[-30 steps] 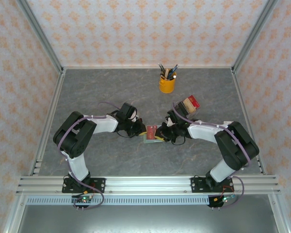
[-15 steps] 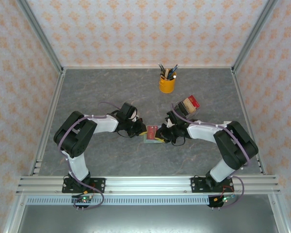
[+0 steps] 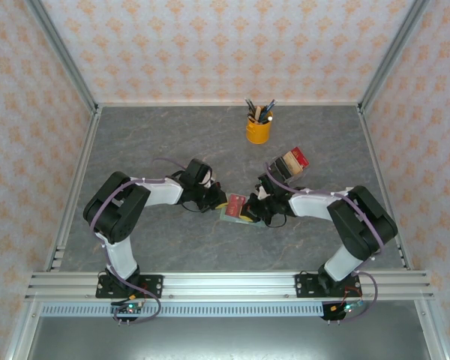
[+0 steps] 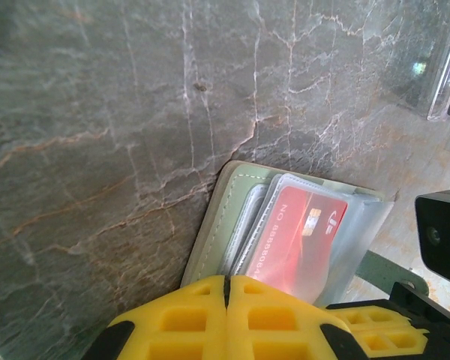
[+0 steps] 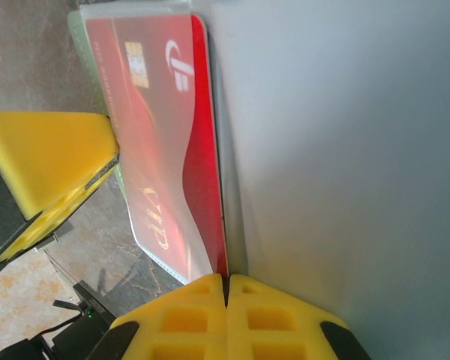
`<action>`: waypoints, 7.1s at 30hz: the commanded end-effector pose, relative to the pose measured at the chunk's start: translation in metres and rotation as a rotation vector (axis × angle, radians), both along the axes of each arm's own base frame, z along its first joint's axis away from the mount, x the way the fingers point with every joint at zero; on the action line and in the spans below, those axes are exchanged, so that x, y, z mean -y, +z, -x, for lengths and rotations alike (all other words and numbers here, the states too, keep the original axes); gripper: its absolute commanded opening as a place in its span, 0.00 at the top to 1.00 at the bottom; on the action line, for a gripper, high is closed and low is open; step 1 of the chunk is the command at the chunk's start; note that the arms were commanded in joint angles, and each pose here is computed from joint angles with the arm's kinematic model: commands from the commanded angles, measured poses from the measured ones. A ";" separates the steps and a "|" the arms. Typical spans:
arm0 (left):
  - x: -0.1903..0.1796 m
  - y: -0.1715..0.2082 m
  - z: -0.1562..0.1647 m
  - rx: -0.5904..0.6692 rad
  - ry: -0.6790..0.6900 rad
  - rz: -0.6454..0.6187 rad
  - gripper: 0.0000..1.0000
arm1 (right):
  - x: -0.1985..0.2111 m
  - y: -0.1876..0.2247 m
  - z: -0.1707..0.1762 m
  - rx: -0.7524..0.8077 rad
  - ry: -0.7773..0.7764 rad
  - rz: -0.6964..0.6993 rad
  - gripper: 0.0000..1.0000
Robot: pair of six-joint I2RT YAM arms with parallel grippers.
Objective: Take the credit cards out of the card holder
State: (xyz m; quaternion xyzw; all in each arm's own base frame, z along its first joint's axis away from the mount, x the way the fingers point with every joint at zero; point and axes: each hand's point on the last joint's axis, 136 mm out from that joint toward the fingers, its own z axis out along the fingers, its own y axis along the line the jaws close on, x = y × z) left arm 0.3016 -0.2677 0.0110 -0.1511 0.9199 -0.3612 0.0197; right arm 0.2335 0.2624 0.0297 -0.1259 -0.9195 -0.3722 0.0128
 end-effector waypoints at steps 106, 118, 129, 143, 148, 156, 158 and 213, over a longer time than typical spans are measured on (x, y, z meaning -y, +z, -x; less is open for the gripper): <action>0.009 0.034 -0.013 0.124 -0.022 -0.085 0.75 | 0.050 -0.069 -0.007 0.057 0.313 0.705 0.72; -0.011 0.006 -0.012 0.085 -0.016 -0.225 0.73 | 0.050 -0.073 -0.006 0.045 0.304 0.684 0.73; -0.015 0.009 -0.010 0.101 -0.054 -0.256 0.73 | 0.051 -0.076 -0.004 0.036 0.301 0.682 0.76; -0.001 0.004 -0.006 0.090 -0.107 -0.202 0.77 | 0.050 -0.077 -0.004 0.034 0.301 0.673 0.77; -0.025 0.026 -0.015 0.174 -0.058 -0.321 0.77 | 0.051 -0.078 -0.003 0.030 0.299 0.676 0.77; -0.007 0.055 -0.017 0.223 -0.071 -0.198 0.72 | 0.050 -0.079 -0.004 0.031 0.293 0.667 0.78; -0.003 0.049 -0.016 0.205 -0.083 -0.192 0.70 | 0.049 -0.079 -0.004 0.031 0.293 0.664 0.78; 0.033 0.043 -0.008 0.131 -0.191 0.106 0.96 | 0.022 -0.013 -0.032 0.155 0.173 0.128 0.66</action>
